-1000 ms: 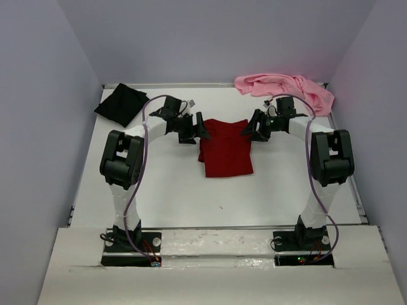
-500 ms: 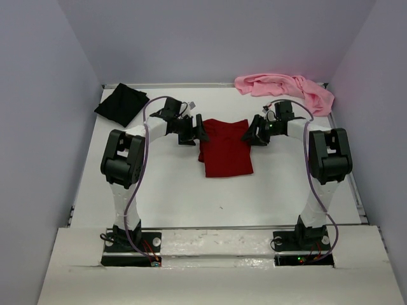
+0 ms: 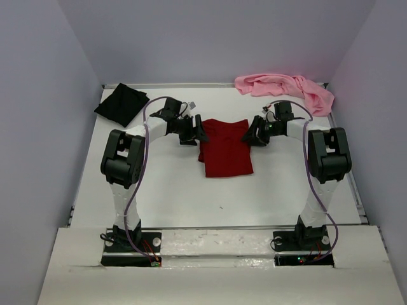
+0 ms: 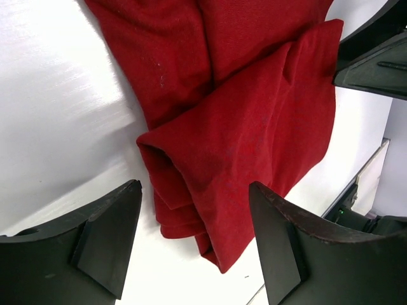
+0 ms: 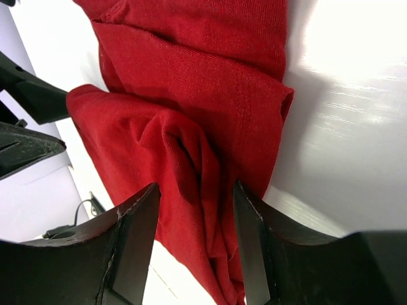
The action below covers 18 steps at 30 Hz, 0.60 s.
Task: Fold and stack the t-shirts
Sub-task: Fold the tshirt
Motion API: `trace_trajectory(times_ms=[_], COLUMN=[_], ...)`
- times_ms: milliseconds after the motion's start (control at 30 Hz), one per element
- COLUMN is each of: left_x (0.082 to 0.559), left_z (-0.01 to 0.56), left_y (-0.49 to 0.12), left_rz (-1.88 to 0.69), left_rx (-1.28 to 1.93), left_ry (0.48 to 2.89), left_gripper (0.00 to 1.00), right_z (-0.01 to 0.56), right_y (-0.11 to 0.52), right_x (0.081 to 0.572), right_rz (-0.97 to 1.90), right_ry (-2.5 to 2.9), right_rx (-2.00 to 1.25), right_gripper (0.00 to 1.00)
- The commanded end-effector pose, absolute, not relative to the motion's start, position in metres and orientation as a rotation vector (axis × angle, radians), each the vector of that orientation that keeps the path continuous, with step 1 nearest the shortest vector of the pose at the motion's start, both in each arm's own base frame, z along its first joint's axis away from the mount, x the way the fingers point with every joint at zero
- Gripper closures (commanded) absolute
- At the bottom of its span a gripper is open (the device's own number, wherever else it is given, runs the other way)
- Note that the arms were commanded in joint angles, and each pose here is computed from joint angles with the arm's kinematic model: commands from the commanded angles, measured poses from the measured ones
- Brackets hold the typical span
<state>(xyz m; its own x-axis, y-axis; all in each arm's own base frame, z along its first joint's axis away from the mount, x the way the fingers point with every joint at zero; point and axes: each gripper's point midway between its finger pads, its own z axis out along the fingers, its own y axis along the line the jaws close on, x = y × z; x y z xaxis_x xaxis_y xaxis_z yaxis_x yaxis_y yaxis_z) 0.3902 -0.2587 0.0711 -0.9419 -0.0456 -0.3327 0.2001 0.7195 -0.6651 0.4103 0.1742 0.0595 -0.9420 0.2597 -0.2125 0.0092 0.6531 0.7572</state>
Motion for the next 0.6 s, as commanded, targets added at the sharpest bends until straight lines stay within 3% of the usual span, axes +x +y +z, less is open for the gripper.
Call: trace_trajectory(times_ms=[0, 267, 567], left_x=[0.395, 0.395, 0.392], left_z=[0.084, 0.085, 0.069], left_y=[-0.266, -0.269, -0.272], left_rz=[-1.11, -1.145, -1.172], left_rx=[0.146, 0.144, 0.11], left_ry=[2.561, 2.553, 2.574], left_gripper=[0.23, 0.24, 0.44], right_z=[0.075, 0.077, 0.071], right_y=[0.175, 0.176, 0.178], right_x=[0.429, 0.434, 0.438], right_rz=[1.184, 1.183, 1.208], right_ry=[2.495, 2.491, 2.496], right_rx=[0.169, 0.17, 0.182], right_gripper=[0.45, 0.47, 0.56])
